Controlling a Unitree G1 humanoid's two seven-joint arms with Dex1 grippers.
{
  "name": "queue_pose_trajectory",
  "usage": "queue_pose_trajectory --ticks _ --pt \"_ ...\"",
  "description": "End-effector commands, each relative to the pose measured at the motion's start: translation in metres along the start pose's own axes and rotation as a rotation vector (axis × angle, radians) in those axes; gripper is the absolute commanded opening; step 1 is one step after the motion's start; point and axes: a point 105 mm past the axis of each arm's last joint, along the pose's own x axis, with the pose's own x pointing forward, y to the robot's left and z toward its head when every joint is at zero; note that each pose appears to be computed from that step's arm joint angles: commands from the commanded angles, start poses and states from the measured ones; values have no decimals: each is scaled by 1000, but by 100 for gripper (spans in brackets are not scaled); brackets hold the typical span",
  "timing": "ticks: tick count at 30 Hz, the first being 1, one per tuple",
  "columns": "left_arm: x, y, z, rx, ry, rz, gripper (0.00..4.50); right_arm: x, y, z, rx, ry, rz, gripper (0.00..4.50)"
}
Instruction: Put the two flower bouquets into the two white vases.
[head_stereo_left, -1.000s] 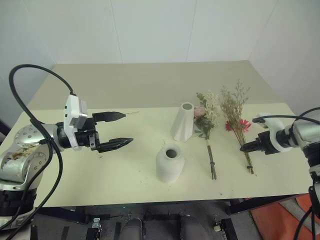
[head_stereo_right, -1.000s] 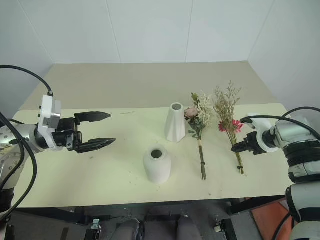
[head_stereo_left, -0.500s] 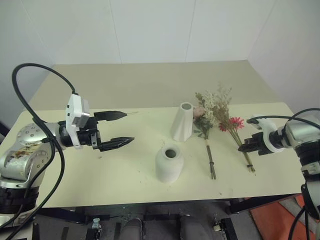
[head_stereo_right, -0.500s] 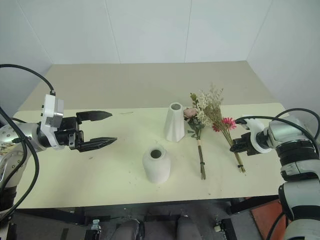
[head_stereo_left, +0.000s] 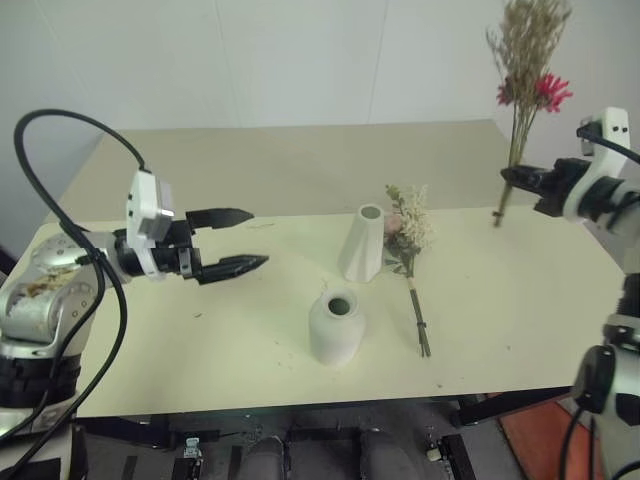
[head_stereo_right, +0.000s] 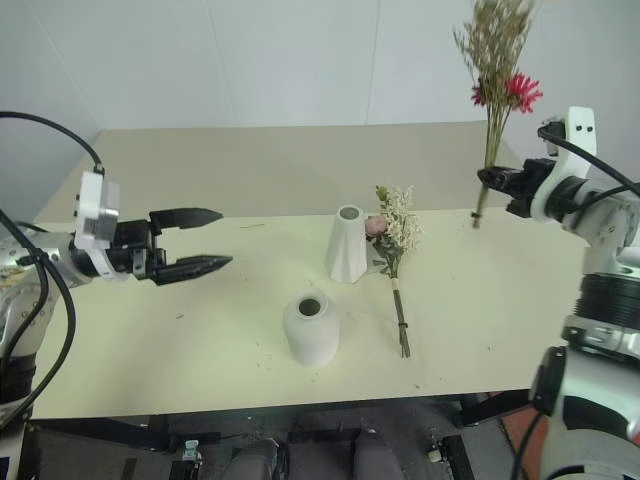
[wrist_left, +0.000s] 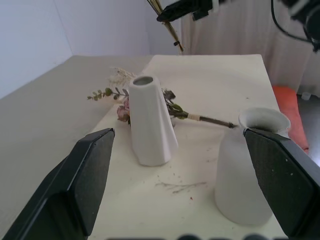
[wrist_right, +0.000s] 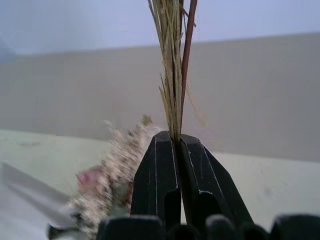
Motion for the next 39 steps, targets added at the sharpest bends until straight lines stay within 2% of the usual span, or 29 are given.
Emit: queue_pose_trajectory --ticks 1,5,11,16,24,39 --pt "0 4 11 0 0 -29 450 -5 34 41 -57 -221 106 2" --pt "1 13 11 -14 38 -11 450 2 73 44 -87 -299 210 2" --pt "10 21 15 -51 25 24 450 10 119 32 -142 -318 311 2" --pt "11 23 14 -80 46 33 450 14 140 26 -153 -320 369 2" --pt "11 25 14 -73 51 39 450 27 147 11 -163 -291 366 2" --pt "8 26 13 -59 64 66 450 47 135 -32 -165 -192 311 2"
